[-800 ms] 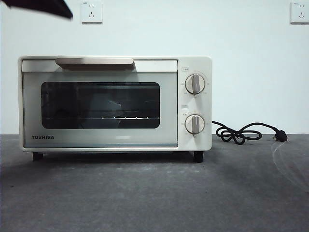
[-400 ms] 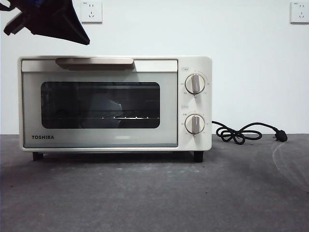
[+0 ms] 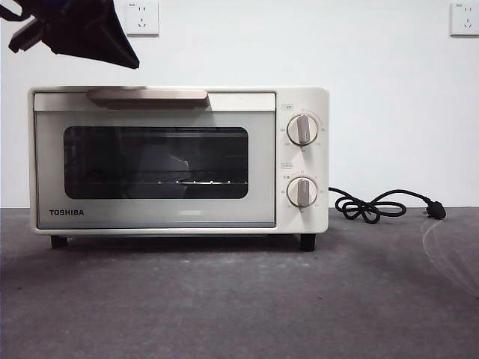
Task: Take the corn from the table,put the corn in the oven
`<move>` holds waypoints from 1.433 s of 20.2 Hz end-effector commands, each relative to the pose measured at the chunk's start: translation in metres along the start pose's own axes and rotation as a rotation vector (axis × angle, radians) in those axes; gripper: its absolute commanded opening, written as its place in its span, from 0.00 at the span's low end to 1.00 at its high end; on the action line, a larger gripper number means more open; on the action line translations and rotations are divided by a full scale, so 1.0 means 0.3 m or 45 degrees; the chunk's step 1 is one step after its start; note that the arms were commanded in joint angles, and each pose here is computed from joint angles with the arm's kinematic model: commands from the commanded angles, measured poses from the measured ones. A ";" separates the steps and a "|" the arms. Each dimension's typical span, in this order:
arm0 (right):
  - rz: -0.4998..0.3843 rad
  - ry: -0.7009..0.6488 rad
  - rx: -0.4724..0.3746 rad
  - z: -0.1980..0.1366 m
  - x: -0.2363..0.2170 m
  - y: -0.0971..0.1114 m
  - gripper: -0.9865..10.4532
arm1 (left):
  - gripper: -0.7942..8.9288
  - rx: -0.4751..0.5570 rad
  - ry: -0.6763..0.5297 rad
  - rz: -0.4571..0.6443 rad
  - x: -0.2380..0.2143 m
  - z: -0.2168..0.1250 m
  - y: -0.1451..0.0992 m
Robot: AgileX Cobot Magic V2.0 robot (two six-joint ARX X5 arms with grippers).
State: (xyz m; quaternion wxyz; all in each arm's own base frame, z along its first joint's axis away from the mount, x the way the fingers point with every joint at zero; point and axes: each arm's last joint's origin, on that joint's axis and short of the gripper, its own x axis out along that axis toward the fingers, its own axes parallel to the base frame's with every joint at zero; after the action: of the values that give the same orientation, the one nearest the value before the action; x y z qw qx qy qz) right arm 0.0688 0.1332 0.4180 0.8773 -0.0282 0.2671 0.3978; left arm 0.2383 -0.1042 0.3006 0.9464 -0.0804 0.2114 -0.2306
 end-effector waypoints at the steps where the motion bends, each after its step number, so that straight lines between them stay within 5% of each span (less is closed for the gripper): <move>1: 0.003 -0.008 0.008 0.003 -0.002 0.001 0.08 | 0.08 0.025 0.050 0.006 0.025 -0.016 0.005; 29: -0.017 0.055 -0.008 -0.013 -0.003 -0.004 0.08 | 0.08 0.090 0.820 0.025 0.042 -0.234 -0.047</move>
State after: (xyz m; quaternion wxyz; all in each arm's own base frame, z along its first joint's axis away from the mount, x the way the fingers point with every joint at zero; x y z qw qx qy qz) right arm 0.0678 0.1308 0.4137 0.8736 -0.0448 0.2860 0.3912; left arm 0.2071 -0.1295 0.2560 0.8358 0.0029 0.4699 -0.2839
